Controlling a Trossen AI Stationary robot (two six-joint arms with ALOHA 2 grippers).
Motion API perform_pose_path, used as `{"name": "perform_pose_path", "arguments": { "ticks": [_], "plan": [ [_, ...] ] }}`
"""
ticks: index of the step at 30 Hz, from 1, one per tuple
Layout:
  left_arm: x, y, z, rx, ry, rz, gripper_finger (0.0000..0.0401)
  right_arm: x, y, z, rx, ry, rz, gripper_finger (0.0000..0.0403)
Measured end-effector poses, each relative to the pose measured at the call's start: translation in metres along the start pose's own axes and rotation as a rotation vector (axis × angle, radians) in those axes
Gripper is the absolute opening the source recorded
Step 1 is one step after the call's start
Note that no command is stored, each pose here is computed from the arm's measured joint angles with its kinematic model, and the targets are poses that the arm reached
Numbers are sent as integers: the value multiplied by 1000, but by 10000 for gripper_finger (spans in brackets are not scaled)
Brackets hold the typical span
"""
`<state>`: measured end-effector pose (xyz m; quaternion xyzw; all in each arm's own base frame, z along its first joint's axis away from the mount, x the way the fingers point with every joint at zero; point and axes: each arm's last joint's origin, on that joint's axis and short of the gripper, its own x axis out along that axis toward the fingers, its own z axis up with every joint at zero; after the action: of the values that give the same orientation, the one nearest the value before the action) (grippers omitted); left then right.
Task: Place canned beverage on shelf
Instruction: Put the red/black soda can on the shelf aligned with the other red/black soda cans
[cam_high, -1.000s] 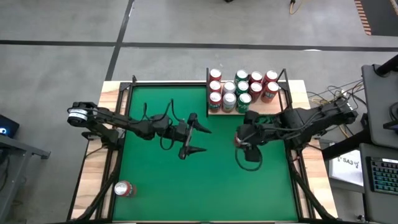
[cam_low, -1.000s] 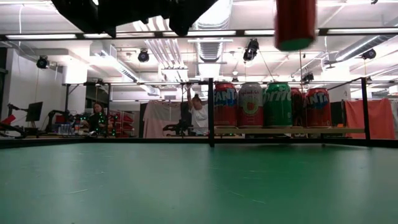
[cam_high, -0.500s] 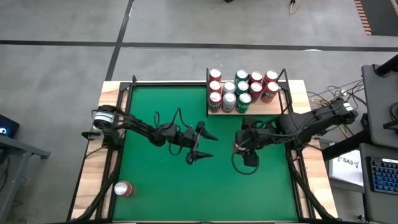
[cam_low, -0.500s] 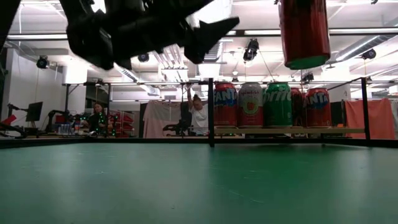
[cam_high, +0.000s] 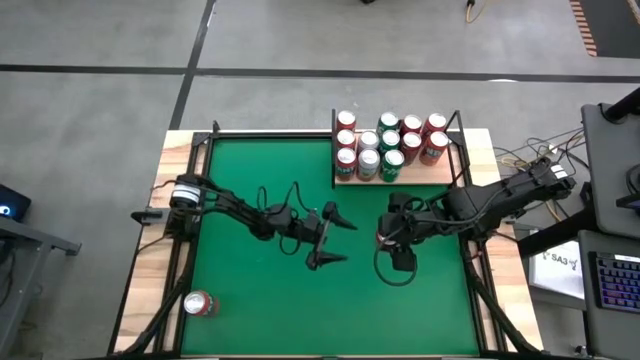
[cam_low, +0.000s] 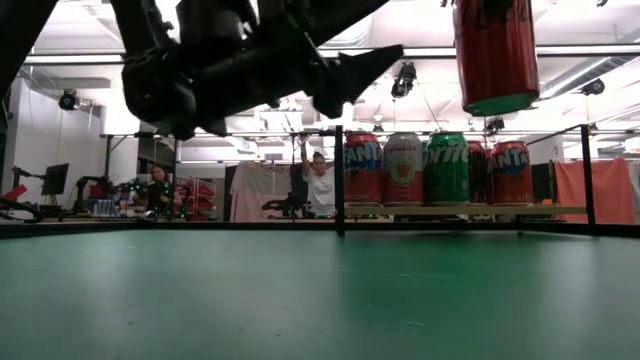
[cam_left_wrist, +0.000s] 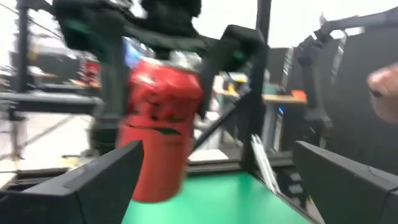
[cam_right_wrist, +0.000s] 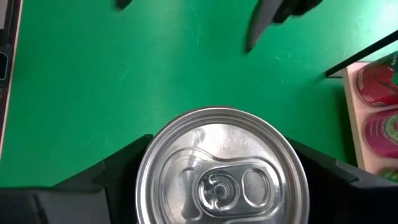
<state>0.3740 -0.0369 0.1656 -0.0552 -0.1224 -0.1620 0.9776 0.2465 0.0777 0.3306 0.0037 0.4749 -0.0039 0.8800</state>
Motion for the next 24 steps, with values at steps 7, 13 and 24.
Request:
{"name": "perform_pose_path", "arguments": {
  "ticks": [7,13,24],
  "plan": [
    [22,0,2,-20,84,-48,383,0,0,0,-5,1,2,292],
    [35,8,-1,7,207,41,382,0,0,0,-5,2,4,292],
    [37,13,3,81,178,233,382,0,0,0,-9,0,4,292]
  ]
}}
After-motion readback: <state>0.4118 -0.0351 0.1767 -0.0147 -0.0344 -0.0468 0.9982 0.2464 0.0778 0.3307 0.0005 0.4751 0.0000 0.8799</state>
